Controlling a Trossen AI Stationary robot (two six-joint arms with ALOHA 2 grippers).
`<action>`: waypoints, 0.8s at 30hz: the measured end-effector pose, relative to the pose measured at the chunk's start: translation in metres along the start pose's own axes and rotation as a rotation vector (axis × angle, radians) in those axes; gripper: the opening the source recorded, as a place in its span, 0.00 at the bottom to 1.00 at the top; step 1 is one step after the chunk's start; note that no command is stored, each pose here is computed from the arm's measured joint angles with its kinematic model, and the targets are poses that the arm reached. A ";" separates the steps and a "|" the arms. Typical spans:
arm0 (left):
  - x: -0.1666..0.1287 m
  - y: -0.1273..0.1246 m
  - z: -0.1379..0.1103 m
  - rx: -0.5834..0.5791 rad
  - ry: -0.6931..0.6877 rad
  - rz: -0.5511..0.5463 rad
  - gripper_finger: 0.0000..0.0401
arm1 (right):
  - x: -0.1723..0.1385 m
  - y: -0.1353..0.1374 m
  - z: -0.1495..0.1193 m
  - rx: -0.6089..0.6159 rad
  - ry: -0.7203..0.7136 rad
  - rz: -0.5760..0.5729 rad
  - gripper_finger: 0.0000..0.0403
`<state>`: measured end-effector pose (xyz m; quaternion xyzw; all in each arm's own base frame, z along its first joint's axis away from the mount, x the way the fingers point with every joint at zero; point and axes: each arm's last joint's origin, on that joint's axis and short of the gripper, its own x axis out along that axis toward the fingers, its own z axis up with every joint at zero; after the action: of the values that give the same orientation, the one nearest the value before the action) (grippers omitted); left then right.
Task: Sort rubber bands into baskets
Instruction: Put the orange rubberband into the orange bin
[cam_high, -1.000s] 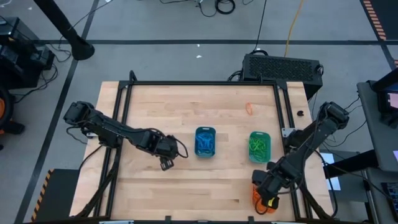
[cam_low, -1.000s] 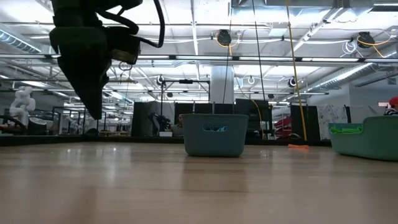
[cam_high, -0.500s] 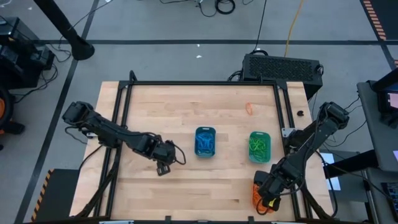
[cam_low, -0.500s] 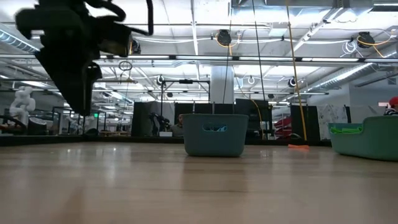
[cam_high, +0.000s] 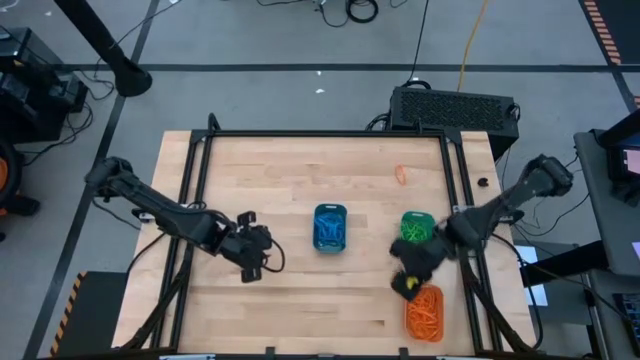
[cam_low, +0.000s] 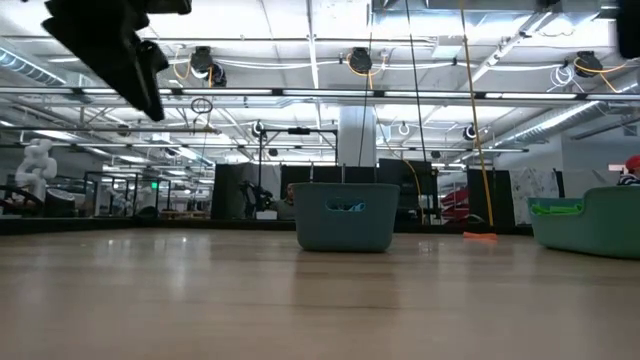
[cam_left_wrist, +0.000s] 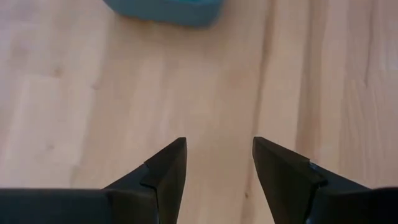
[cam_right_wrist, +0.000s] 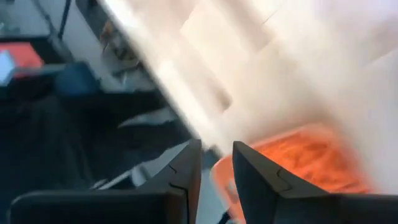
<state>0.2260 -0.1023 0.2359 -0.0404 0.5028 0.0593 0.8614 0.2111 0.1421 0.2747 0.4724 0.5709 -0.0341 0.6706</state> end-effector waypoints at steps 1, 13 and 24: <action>-0.003 0.001 0.000 -0.003 -0.019 0.012 0.48 | -0.006 -0.003 0.008 -0.003 -0.022 0.002 0.21; -0.008 0.019 0.014 -0.144 -0.123 0.050 0.48 | -0.073 -0.086 0.117 0.017 -0.338 -0.329 0.15; -0.005 0.031 0.027 -0.344 -0.161 0.005 0.48 | -0.089 -0.177 0.194 0.177 -0.308 -0.610 0.23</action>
<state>0.2422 -0.0681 0.2527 -0.1810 0.4147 0.1495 0.8791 0.2188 -0.1295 0.2211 0.3259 0.5725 -0.3530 0.6644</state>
